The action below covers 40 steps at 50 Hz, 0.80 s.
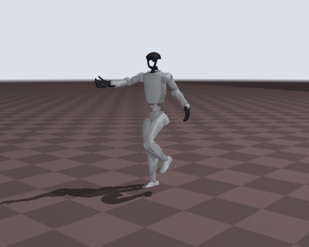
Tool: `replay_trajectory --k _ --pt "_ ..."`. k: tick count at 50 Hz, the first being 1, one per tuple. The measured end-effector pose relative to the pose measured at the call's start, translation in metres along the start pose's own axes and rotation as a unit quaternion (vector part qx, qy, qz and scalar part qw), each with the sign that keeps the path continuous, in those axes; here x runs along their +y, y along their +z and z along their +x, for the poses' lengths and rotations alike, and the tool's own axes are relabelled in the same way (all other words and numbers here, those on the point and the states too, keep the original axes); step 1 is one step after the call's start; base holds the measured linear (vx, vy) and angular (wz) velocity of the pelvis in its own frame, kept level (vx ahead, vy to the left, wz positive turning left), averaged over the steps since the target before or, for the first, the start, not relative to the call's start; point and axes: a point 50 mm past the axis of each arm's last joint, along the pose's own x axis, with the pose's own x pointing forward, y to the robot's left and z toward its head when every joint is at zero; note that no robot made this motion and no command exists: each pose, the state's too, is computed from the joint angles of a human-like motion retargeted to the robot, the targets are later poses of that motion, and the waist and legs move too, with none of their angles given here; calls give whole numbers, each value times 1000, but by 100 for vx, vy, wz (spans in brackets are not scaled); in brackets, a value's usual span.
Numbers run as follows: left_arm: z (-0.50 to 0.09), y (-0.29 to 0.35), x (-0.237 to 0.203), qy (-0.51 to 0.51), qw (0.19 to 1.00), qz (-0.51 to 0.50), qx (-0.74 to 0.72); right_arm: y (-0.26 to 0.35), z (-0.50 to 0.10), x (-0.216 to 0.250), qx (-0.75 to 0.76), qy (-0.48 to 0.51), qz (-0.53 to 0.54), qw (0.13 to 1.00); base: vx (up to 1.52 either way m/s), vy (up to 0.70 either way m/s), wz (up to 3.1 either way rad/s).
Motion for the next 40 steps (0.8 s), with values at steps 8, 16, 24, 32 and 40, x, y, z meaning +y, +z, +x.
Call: replay_trajectory --k 8,16,24,32,40 --pt "-74 283 -20 122 926 10 -357 -174 -91 -119 237 -51 -157 957 13 11 -55" --pt "-391 463 -113 125 643 108 -748 -210 -368 -364 590 -282 -233 720 -5 17 174" --pt "-646 384 -172 151 343 159 -913 -102 -567 -415 788 -290 -234 489 4 6 16" --pt "-615 403 -180 47 391 138 -909 -101 -580 -408 806 -291 -205 473 10 -7 -13" --pt "-310 454 -134 67 709 210 -670 -213 -385 -359 672 -169 -267 669 11 -14 -61"
